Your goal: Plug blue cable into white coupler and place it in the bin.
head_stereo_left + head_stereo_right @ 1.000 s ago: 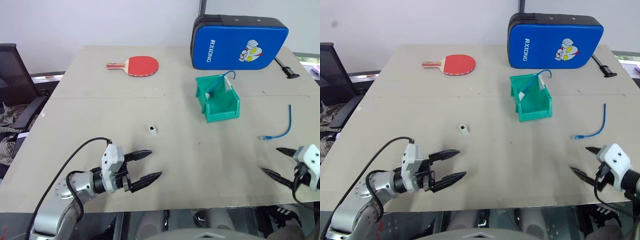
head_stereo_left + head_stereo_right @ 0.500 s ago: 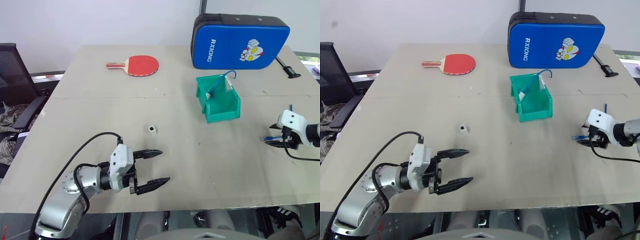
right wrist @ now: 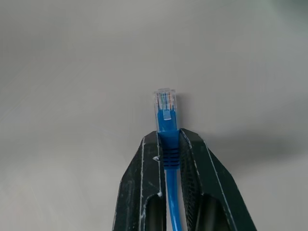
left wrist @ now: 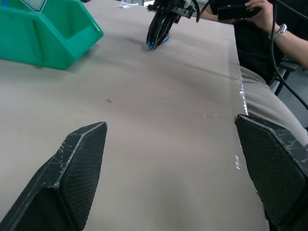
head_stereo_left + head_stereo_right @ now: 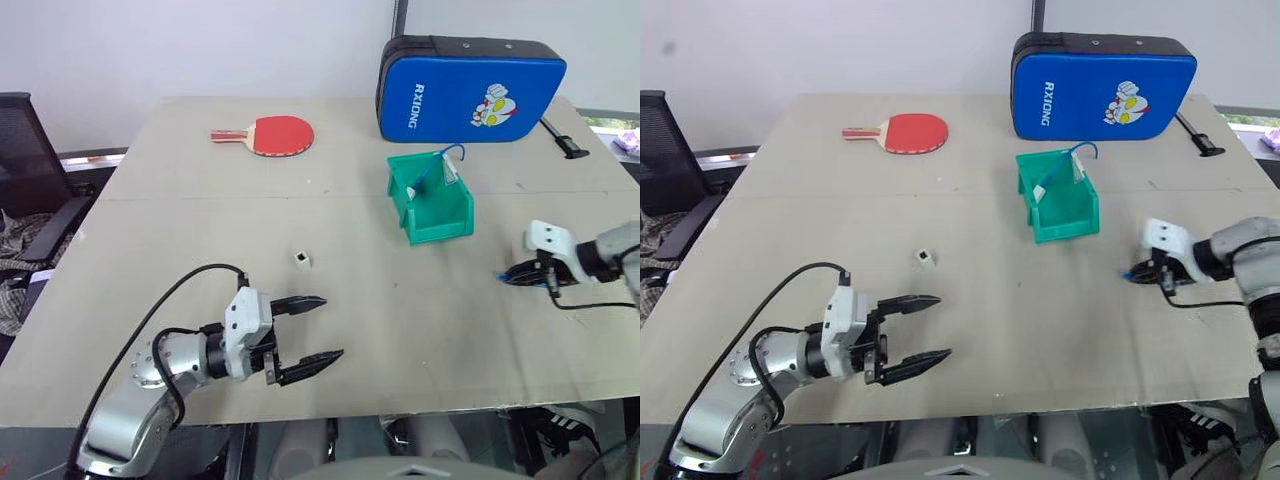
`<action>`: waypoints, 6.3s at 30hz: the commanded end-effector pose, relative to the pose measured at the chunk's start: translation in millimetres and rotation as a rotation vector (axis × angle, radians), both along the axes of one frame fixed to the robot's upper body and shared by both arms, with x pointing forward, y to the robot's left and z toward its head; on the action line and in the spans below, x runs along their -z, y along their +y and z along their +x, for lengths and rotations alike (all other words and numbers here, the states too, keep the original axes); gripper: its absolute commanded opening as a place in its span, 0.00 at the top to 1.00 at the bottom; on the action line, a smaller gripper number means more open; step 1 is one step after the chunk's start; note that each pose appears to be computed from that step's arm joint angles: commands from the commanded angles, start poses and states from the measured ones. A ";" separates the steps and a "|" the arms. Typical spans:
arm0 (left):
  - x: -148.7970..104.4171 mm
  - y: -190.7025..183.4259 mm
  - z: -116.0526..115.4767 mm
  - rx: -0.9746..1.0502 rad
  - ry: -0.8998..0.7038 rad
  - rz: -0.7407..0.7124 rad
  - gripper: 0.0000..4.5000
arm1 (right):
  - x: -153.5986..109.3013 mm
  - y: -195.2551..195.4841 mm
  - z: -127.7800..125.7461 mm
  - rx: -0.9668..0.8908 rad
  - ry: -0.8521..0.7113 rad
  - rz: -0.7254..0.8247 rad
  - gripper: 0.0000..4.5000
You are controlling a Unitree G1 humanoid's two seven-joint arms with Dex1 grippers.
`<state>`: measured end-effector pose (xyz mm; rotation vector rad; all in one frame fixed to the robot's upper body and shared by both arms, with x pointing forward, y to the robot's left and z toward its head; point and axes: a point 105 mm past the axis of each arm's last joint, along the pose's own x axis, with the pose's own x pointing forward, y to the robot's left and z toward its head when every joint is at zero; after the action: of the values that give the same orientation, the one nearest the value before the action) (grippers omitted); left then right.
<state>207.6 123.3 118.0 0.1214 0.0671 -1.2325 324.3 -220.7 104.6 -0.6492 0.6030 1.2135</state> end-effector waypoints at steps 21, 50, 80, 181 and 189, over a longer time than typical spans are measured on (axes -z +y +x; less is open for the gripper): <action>12.0 -25.9 50.8 -0.005 -0.045 0.179 0.03 | -5.8 119.8 -44.8 -0.264 -0.098 0.246 0.16; 31.1 -105.5 99.8 0.288 -0.088 0.447 0.34 | -20.7 30.4 -153.4 0.401 -0.400 0.321 0.14; -68.2 -84.3 43.2 0.528 0.492 -0.203 0.99 | -70.4 121.1 -129.2 0.554 0.121 1.189 0.14; 35.9 -76.6 108.1 0.408 -0.123 0.321 0.88 | -30.1 156.1 -39.9 0.070 -0.210 0.603 1.00; 35.5 -77.9 109.6 0.407 -0.128 0.320 0.88 | -22.8 147.2 -36.0 0.086 -0.197 0.565 1.00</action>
<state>319.3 50.4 78.5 0.4912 0.1586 -1.5842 283.3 -65.5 127.2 -0.2329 0.0955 1.1800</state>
